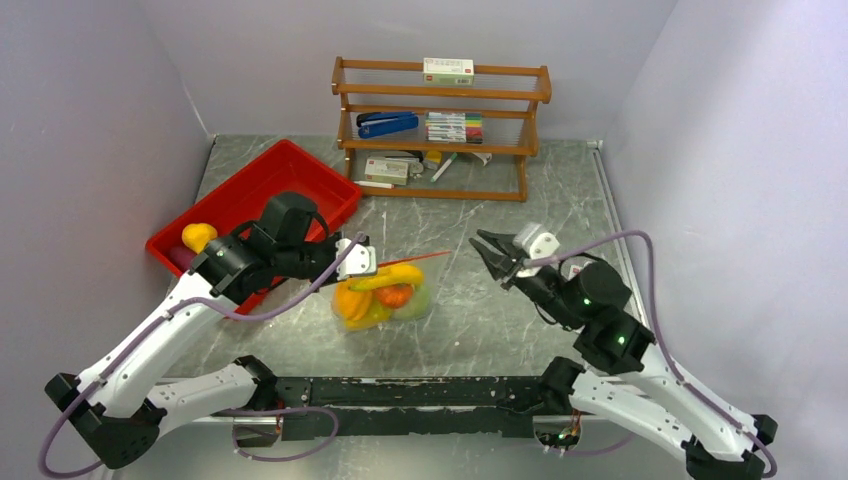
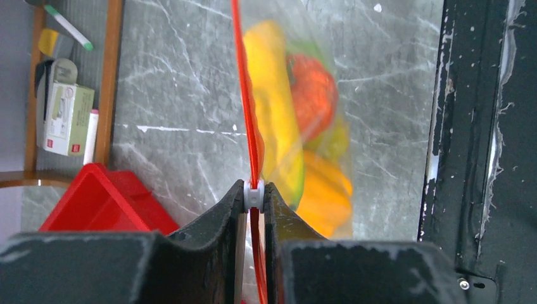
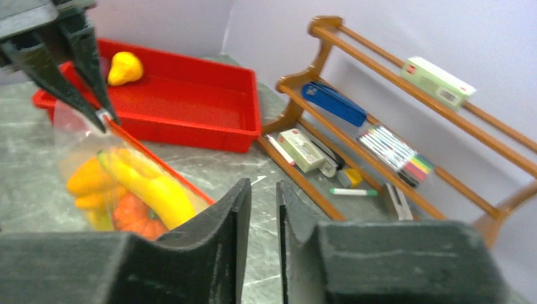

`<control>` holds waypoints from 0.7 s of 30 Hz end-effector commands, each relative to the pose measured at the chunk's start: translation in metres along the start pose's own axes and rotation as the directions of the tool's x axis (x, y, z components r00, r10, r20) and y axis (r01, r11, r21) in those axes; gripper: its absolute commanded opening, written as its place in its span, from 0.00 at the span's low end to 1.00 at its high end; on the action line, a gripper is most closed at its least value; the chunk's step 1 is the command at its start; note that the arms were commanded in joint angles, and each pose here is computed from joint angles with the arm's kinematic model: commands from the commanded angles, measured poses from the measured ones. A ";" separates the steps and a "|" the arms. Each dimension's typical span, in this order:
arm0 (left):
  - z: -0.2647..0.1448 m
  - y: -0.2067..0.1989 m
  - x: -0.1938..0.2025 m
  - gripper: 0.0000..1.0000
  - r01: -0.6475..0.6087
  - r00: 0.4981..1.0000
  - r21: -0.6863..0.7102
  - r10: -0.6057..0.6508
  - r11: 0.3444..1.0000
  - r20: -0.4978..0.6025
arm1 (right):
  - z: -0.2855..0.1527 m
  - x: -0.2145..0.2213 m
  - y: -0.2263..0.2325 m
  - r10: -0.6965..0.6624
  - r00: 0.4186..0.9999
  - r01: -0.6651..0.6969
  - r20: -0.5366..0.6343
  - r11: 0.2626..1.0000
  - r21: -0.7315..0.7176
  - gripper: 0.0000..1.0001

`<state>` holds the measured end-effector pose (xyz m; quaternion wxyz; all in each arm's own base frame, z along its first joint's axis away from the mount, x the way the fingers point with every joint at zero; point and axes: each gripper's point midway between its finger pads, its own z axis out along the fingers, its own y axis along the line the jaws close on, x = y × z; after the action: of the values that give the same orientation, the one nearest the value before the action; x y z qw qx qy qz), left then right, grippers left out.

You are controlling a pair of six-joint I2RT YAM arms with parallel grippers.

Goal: Place the food in the zip-top bag and seal the zipper
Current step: Zip the zipper food storage bag at the center of the board.

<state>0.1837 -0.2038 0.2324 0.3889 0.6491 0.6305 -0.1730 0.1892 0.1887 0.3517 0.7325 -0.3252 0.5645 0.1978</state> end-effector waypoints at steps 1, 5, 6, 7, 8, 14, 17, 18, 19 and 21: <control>-0.008 0.005 -0.027 0.07 -0.030 0.995 0.003 0.030 1.000 0.091 | 0.016 0.006 0.044 -0.088 0.994 0.069 -0.058 0.960 -0.273 0.32; 0.000 0.008 -0.028 0.07 -0.049 0.994 0.014 0.048 0.999 0.101 | 0.026 0.009 0.074 -0.129 0.990 0.092 -0.053 0.892 -0.442 0.47; 0.000 0.008 -0.031 0.07 -0.055 0.992 0.018 0.053 0.998 0.111 | 0.030 0.013 0.079 -0.140 0.988 0.091 -0.068 0.876 -0.473 0.48; 0.001 0.008 -0.033 0.07 -0.061 0.991 0.025 0.057 0.998 0.119 | 0.035 0.019 0.084 -0.153 0.984 0.088 -0.090 0.861 -0.501 0.50; 0.001 0.008 -0.035 0.07 -0.067 0.990 0.029 0.063 0.997 0.127 | 0.039 0.024 0.088 -0.158 0.981 0.078 -0.111 0.849 -0.522 0.52; 0.003 0.008 -0.036 0.07 -0.079 0.988 0.031 0.074 0.996 0.138 | 0.056 0.036 0.122 -0.115 0.983 -0.008 -0.146 0.759 -0.651 0.54; 0.002 0.008 -0.037 0.07 -0.085 0.986 0.024 0.081 0.996 0.144 | 0.066 0.048 0.128 -0.100 0.979 -0.038 -0.177 0.763 -0.646 0.54; 0.001 0.009 -0.038 0.07 -0.089 0.985 0.017 0.085 0.996 0.149 | 0.070 0.053 0.130 -0.105 0.978 -0.037 -0.180 0.764 -0.644 0.54; 0.001 0.009 -0.039 0.07 -0.092 0.983 0.009 0.089 0.996 0.158 | 0.073 0.057 0.131 -0.109 0.978 -0.032 -0.177 0.764 -0.644 0.53; 0.000 0.009 -0.042 0.07 -0.097 0.979 0.003 0.095 0.995 0.180 | 0.078 0.066 0.134 -0.116 0.977 -0.026 -0.177 0.765 -0.644 0.53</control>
<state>0.1843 -0.2230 0.2426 0.4016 0.6652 0.5949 -0.2058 0.1731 0.3207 0.2648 0.5051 -0.5888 0.5474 0.3139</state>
